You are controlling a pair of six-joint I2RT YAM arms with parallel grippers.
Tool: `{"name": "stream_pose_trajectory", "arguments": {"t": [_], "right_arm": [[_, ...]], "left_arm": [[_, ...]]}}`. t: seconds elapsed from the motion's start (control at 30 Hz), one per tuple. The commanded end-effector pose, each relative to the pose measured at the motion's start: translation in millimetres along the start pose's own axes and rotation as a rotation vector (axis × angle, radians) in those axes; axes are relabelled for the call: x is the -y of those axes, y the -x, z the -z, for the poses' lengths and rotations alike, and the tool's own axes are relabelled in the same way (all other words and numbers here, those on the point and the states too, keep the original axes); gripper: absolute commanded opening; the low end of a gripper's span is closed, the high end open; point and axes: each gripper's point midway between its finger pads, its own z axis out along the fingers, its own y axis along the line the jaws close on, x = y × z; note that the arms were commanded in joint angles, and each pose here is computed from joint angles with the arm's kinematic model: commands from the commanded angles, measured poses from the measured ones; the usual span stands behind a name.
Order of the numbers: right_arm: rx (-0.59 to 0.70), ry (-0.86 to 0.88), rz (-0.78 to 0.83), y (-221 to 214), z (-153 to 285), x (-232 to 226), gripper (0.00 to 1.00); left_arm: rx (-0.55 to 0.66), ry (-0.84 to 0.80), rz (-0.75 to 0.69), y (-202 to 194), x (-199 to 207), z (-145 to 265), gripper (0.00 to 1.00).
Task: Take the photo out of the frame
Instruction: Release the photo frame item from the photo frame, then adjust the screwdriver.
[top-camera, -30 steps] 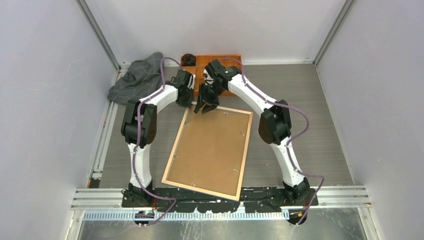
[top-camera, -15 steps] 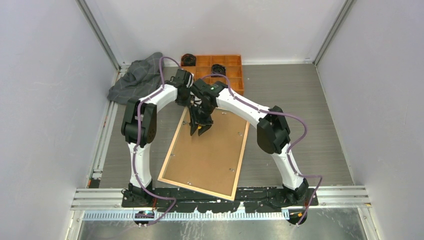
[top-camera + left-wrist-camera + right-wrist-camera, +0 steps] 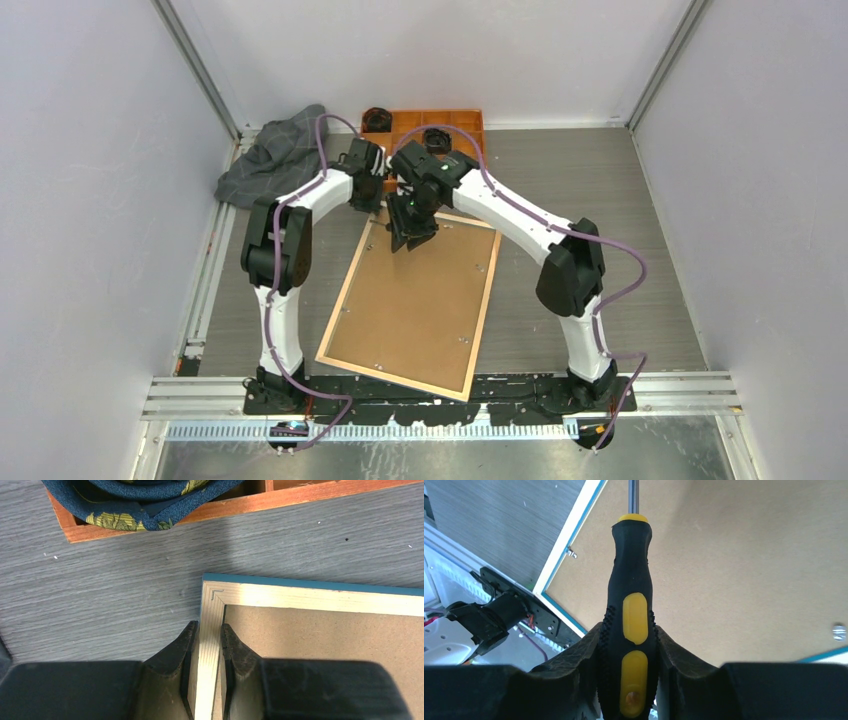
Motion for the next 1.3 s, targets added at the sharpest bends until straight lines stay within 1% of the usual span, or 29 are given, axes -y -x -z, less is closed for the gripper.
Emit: {"name": "stream_pose_trajectory", "arguments": {"t": [0.0,0.1,0.2,0.23,0.27,0.37,0.4,0.47,0.57,0.63,0.67,0.73,0.8,0.87,0.93,0.97,1.03,1.07,1.1,1.17,1.27], "right_arm": [[0.163,-0.017,0.068,25,38,1,0.01],[0.133,0.014,0.097,19,36,-3,0.01],[0.057,0.090,0.138,4,34,-12,0.01],[0.036,0.117,0.152,-2,34,-14,0.01],[0.022,0.146,0.164,-7,35,-16,0.01],[0.000,0.210,0.192,-16,38,-17,0.01],[-0.008,0.232,0.202,-20,40,-17,0.01],[-0.021,0.268,0.213,-23,46,-16,0.01],[-0.034,0.332,0.217,-26,61,-12,0.01],[-0.043,0.373,0.238,-30,72,-11,0.01],[-0.046,0.388,0.260,-33,77,-10,0.01],[-0.051,0.418,0.306,-42,86,-10,0.01],[-0.054,0.446,0.363,-53,95,-11,0.01],[-0.050,0.465,0.416,-62,103,-11,0.01],[-0.050,0.487,0.470,-70,111,-10,0.01],[-0.052,0.497,0.493,-74,115,-10,0.01],[-0.055,0.512,0.528,-79,119,-10,0.01],[-0.063,0.521,0.548,-83,120,-10,0.01],[-0.072,0.533,0.561,-86,122,-9,0.01],[-0.086,0.558,0.594,-93,126,-8,0.01],[-0.091,0.618,0.618,-101,137,-8,0.01]], "left_arm": [[-0.105,-0.011,0.019,-40,-3,-21,0.00],[-0.093,-0.112,0.023,-35,13,-14,0.00],[-0.065,-0.209,0.026,-25,26,-1,0.00],[-0.053,-0.237,0.028,-20,29,5,0.03],[-0.047,-0.261,0.033,-18,31,8,0.12],[-0.003,-0.316,0.053,-3,33,25,0.45],[0.009,-0.331,0.062,2,33,30,0.54],[0.037,-0.360,0.075,12,31,42,0.66],[0.083,-0.398,0.088,24,24,64,0.80],[0.124,-0.442,0.082,33,22,84,0.95],[0.145,-0.466,0.074,36,21,95,0.99],[0.197,-0.555,0.040,44,24,124,1.00],[0.249,-0.674,-0.033,46,35,159,1.00],[0.292,-0.811,-0.159,38,54,198,1.00],[0.314,-0.891,-0.294,21,71,233,1.00],[0.317,-0.937,-0.403,7,82,247,1.00],[0.271,-0.967,-0.511,-21,94,263,1.00],[0.257,-0.991,-0.599,-37,103,270,1.00],[0.240,-1.008,-0.637,-48,109,275,1.00],[0.210,-1.062,-0.679,-67,117,286,1.00],[0.175,-1.143,-0.707,-86,124,301,1.00]]}}
